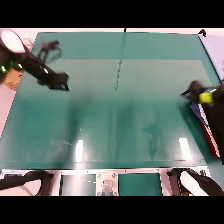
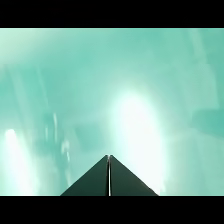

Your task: Fold the shirts.

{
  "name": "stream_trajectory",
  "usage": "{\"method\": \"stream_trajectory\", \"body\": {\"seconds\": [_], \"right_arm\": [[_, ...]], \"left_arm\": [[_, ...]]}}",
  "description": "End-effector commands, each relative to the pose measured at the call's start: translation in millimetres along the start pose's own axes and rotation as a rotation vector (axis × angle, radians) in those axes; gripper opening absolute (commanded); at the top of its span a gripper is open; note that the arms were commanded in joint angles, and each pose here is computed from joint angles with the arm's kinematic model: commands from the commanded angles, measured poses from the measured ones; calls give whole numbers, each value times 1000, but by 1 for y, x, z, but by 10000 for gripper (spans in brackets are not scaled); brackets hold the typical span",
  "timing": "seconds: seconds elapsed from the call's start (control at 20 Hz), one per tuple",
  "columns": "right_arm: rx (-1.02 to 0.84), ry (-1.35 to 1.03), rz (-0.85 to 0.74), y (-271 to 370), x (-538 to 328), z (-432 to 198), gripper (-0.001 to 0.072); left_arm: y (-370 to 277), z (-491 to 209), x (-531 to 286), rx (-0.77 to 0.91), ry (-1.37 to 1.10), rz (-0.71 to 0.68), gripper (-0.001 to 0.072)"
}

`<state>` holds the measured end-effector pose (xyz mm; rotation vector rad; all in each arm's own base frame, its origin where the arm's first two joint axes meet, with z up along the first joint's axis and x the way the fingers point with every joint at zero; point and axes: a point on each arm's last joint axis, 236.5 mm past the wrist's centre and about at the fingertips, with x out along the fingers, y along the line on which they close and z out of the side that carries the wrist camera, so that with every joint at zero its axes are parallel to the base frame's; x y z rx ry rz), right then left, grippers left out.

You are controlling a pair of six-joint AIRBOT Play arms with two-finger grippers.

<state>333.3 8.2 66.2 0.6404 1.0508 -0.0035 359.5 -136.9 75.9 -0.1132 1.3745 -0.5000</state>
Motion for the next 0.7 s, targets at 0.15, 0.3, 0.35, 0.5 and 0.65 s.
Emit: {"method": "stream_trajectory", "body": {"seconds": [0.15, 0.3, 0.35, 0.5, 0.65], "right_arm": [[-133, 115, 36, 18, 50, -81, 15], [-134, 119, 35, 18, 50, -82, 15], [-133, 119, 35, 18, 50, -82, 15], [-133, 119, 35, 18, 50, -82, 15], [-133, 119, 35, 18, 50, -82, 15]], "left_arm": [[-15, -64, 51, -13, 65, -12, 26], [-15, -64, 51, -23, 68, -14, 26], [-15, -64, 51, -22, 67, -14, 26], [-15, -64, 51, -21, 65, -13, 27], [-15, -64, 51, -21, 65, -13, 26]]}}
